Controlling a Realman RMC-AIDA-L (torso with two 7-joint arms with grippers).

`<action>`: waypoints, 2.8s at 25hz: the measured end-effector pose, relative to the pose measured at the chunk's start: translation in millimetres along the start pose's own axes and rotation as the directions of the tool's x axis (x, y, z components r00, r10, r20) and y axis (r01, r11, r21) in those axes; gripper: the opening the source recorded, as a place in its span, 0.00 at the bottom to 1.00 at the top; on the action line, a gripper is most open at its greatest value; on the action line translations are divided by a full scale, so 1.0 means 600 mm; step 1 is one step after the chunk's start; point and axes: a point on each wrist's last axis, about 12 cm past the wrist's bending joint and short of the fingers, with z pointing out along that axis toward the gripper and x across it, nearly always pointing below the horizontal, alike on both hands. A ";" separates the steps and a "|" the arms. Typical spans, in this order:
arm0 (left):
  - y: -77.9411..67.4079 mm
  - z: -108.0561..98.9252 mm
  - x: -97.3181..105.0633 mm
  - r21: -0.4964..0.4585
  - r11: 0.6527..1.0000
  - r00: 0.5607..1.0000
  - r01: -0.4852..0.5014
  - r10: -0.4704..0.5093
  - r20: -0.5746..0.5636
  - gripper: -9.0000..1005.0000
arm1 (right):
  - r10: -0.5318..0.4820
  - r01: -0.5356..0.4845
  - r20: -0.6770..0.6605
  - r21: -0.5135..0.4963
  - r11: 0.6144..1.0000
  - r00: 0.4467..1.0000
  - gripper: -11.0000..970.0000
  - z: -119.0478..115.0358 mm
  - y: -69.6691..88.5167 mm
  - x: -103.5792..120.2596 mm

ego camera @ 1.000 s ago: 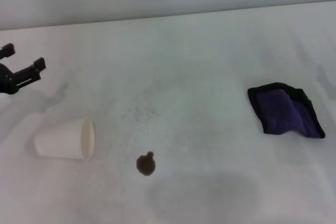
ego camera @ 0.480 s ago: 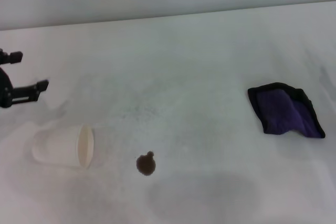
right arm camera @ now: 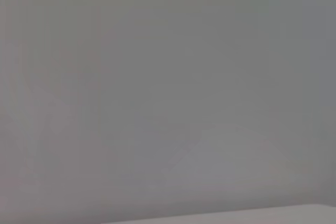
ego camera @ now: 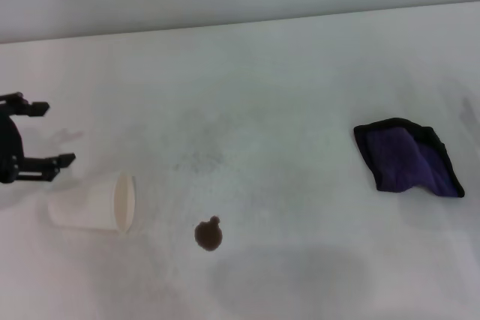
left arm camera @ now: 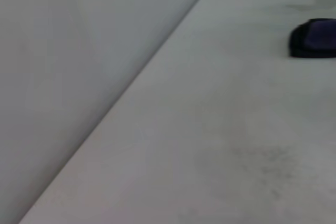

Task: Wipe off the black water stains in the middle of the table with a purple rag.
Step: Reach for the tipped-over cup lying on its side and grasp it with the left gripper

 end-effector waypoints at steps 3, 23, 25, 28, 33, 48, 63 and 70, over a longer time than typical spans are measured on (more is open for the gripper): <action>-0.003 0.001 -0.007 0.036 0.999 0.999 -0.036 0.036 -0.014 0.87 | 0.011 -0.011 -0.007 -0.004 1.000 1.000 0.90 -0.002 0.005 0.004; -0.014 0.007 -0.017 0.142 0.978 0.983 -0.150 0.163 -0.089 0.87 | 0.047 -0.047 0.014 -0.016 0.999 0.999 0.90 -0.019 0.013 0.008; -0.014 0.005 -0.018 0.142 0.978 0.982 -0.152 0.166 -0.089 0.87 | 0.051 -0.051 0.018 -0.021 0.998 0.999 0.90 -0.020 0.014 0.007; -0.019 0.002 -0.021 0.170 0.974 0.982 -0.151 0.167 -0.087 0.87 | 0.058 -0.058 0.023 -0.024 0.998 0.998 0.90 -0.022 0.017 0.008; -0.025 0.005 -0.026 0.201 0.968 0.980 -0.151 0.174 -0.100 0.87 | 0.065 -0.065 0.026 -0.024 0.998 0.998 0.90 -0.023 0.018 0.008; -0.040 0.009 -0.021 0.262 0.950 0.968 -0.167 0.209 -0.140 0.87 | 0.092 -0.090 0.047 -0.052 0.995 0.995 0.90 -0.024 0.035 0.007; -0.037 0.027 -0.023 0.246 0.941 0.938 -0.232 0.284 -0.201 0.87 | 0.091 -0.088 0.040 -0.061 0.994 0.995 0.90 -0.025 0.038 0.009; -0.031 0.043 -0.023 0.216 0.940 0.932 -0.265 0.307 -0.194 0.87 | 0.094 -0.091 0.036 -0.065 0.994 0.995 0.90 -0.025 0.041 0.010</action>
